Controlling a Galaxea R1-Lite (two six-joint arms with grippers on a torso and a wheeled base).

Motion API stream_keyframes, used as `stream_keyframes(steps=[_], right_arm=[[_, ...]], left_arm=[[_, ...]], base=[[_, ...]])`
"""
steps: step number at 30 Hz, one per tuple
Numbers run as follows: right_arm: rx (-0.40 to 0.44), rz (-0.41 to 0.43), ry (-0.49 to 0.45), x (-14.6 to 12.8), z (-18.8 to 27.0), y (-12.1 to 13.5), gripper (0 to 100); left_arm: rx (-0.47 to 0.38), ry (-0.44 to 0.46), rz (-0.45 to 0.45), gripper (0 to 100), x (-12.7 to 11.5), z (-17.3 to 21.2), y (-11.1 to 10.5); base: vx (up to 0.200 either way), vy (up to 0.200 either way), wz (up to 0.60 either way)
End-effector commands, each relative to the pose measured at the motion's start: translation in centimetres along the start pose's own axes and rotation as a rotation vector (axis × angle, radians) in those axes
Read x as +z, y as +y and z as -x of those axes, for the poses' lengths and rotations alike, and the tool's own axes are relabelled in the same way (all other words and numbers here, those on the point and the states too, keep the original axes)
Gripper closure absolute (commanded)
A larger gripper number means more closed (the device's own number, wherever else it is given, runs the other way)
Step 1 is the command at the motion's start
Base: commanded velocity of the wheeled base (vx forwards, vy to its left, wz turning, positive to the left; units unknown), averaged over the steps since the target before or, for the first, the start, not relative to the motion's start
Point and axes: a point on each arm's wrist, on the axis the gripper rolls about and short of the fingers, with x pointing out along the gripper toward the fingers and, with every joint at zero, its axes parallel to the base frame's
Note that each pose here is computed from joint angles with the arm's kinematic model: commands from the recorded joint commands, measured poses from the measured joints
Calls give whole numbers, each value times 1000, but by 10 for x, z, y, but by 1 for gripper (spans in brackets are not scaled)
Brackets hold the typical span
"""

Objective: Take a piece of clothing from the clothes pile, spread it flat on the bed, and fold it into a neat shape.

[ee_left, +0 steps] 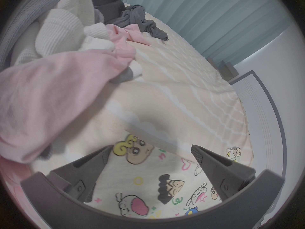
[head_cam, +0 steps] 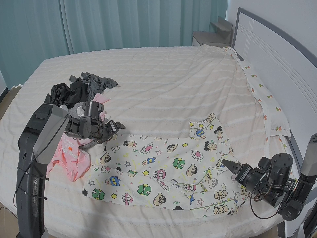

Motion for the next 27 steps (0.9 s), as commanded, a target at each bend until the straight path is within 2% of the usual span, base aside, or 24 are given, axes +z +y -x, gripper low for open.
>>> stream_keyframes(steps=[1,2,3,13,14,15,17,19,24,25,27], right_arm=[[10,0,-4,0,0,1,0],[11,1,-3,-1,0,2,0],[10,0,-4,0,0,1,0],[10,12,-41,8,-4,1,0],[3,65,-90,20,-11,-2,0],[-3,74,-95,22,-12,-3,0],[-27,169,-152,41,-25,-11,0],[-30,206,-148,52,-35,-18,0],[-26,203,-131,76,-57,-22,0],[-13,204,-125,89,-69,-19,0],[12,214,-90,96,-80,-15,0]], left_arm=[[-3,4,-5,0,-2,-1,-2],[-2,3,-4,0,-2,-1,-2],[-1,4,-4,100,-3,-2,-2],[22,-7,5,100,1,0,5],[29,-30,8,100,6,5,4],[28,-33,9,100,6,6,3],[42,-61,11,100,12,11,2],[50,-85,13,100,17,17,0],[66,-118,12,100,21,25,-4],[69,-135,8,100,23,29,-8],[66,-150,5,100,25,31,-10]], base=[[0,0,0],[0,0,0],[0,0,0],[0,0,0],[0,0,0],[0,0,0],[0,0,0],[0,0,0],[0,0,0],[0,0,0],[0,0,0]])
